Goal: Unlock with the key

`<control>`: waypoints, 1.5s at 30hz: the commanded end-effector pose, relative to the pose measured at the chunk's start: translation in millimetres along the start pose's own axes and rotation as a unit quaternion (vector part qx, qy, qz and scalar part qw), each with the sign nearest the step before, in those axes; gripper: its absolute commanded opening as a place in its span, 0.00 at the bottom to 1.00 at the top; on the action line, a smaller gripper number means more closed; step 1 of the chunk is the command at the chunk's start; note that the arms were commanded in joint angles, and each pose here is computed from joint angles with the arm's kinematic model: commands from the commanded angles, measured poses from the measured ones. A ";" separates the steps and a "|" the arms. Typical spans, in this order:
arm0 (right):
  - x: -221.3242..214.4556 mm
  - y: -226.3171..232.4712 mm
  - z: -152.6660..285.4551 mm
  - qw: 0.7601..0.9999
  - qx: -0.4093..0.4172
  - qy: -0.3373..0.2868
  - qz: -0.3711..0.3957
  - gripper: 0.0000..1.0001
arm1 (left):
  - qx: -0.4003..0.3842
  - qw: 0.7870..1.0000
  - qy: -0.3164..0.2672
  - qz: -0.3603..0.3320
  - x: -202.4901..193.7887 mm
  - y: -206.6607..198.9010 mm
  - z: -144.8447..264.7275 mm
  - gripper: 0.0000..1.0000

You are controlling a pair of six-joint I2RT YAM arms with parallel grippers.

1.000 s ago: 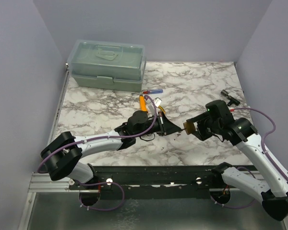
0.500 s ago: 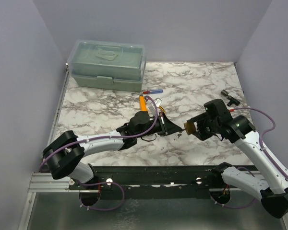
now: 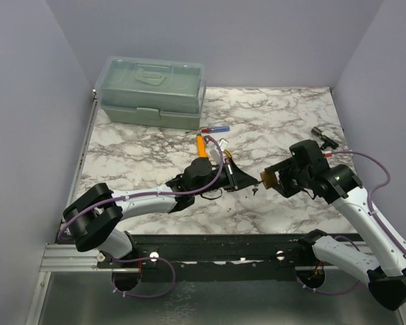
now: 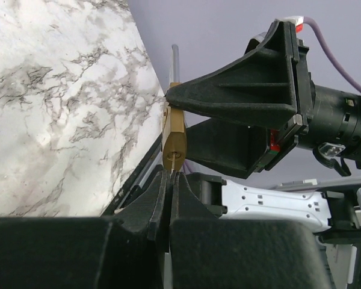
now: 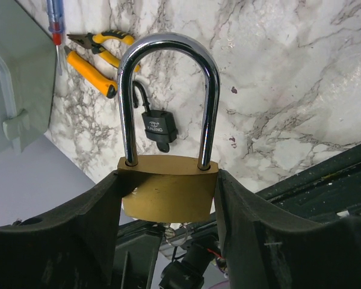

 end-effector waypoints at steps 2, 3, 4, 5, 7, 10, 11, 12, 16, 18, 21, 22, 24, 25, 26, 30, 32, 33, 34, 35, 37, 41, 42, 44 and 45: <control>1.2 27.3 16.7 0.997 0.083 -0.001 -0.002 0.00 | -0.017 0.999 -0.031 0.029 10.7 -8.1 -12.6 0.00; 2.4 27.4 17.8 0.996 0.086 -0.005 -0.006 0.00 | -0.018 0.999 -0.032 0.035 10.9 -8.1 -13.3 0.00; 3.2 27.1 18.6 0.996 0.087 -0.007 -0.009 0.00 | -0.018 0.999 -0.032 0.037 10.3 -7.3 -14.0 0.00; 4.4 27.7 20.1 0.996 0.087 -0.009 -0.014 0.00 | -0.016 0.999 -0.034 0.038 10.5 -5.1 -14.4 0.00; 4.4 28.9 22.0 0.996 0.084 -0.006 -0.016 0.00 | -0.014 0.999 -0.035 0.037 10.1 -1.7 -15.1 0.00; 2.4 29.5 21.1 0.997 0.071 0.003 -0.014 0.00 | -0.015 0.999 -0.034 0.032 8.4 1.4 -15.7 0.00; 1.6 30.1 20.3 0.997 0.070 0.006 -0.012 0.00 | -0.016 0.999 -0.034 0.029 8.2 1.4 -16.0 0.00; 0.4 30.2 19.4 0.998 0.069 0.009 -0.011 0.00 | -0.017 0.999 -0.034 0.027 8.3 1.3 -16.1 0.00; -2.2 30.1 16.4 0.997 0.070 0.015 -0.011 0.00 | -0.021 0.999 -0.036 0.023 7.9 1.0 -16.0 0.00; -3.0 31.0 15.8 0.997 0.072 0.018 -0.012 0.00 | -0.022 0.999 -0.036 0.021 7.5 0.9 -16.1 0.00; -3.8 32.5 15.9 0.997 0.075 0.021 -0.013 0.00 | -0.024 0.999 -0.037 0.018 7.4 1.7 -16.1 0.00; -4.1 32.4 15.5 0.997 0.074 0.022 -0.014 0.00 | -0.025 0.999 -0.038 0.018 7.7 1.5 -16.2 0.00; -4.3 33.1 15.7 0.997 0.074 0.023 -0.016 0.00 | -0.024 0.999 -0.039 0.019 7.1 3.2 -16.4 0.00; -5.1 32.8 14.8 0.997 0.073 0.025 -0.016 0.00 | -0.025 0.999 -0.039 0.019 7.4 3.1 -16.7 0.00; -5.2 33.6 14.6 0.997 0.074 0.026 -0.017 0.00 | -0.026 0.999 -0.040 0.019 7.4 3.6 -17.0 0.00; -8.7 36.2 11.8 0.996 0.077 0.036 -0.016 0.00 | -0.030 0.999 -0.040 0.019 7.3 4.2 -18.2 0.00; -9.1 37.0 11.0 0.996 0.078 0.037 -0.016 0.00 | -0.032 0.998 -0.042 0.018 7.6 3.8 -18.5 0.00; -9.1 37.6 10.7 0.996 0.080 0.037 -0.016 0.00 | -0.033 0.998 -0.043 0.018 8.3 3.8 -18.5 0.00; -9.1 38.0 10.0 0.996 0.079 0.037 -0.016 0.00 | -0.033 0.998 -0.044 0.018 8.6 3.9 -18.4 0.00; -8.9 38.9 10.1 0.996 0.081 0.037 -0.017 0.00 | -0.033 0.998 -0.046 0.018 9.0 4.2 -18.5 0.00; -13.1 41.2 11.0 0.995 0.085 0.051 -0.017 0.00 | -0.033 0.998 -0.048 0.017 9.5 5.0 -19.1 0.00; -15.8 45.3 10.5 0.994 0.090 0.060 -0.017 0.00 | -0.035 0.998 -0.056 0.019 12.0 6.5 -21.7 0.00; -16.1 46.6 10.3 0.994 0.093 0.062 -0.018 0.00 | -0.037 0.997 -0.058 0.020 12.6 6.4 -22.9 0.00; -17.7 49.5 9.3 0.993 0.096 0.067 -0.016 0.00 | -0.040 0.997 -0.058 0.020 13.0 6.5 -26.3 0.00; -18.2 50.3 8.7 0.993 0.097 0.068 -0.015 0.00 | -0.043 0.997 -0.057 0.020 13.0 5.9 -27.9 0.00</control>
Point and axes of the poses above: each gripper's point midway between its finger pads, its own z axis back along the fingers, its own y axis along the line the jaws close on, x = y × z, the point moved 1 cm from there along z, back along the fingers, and after that the axes turned 14 degrees about z, right-handed, at the moved point
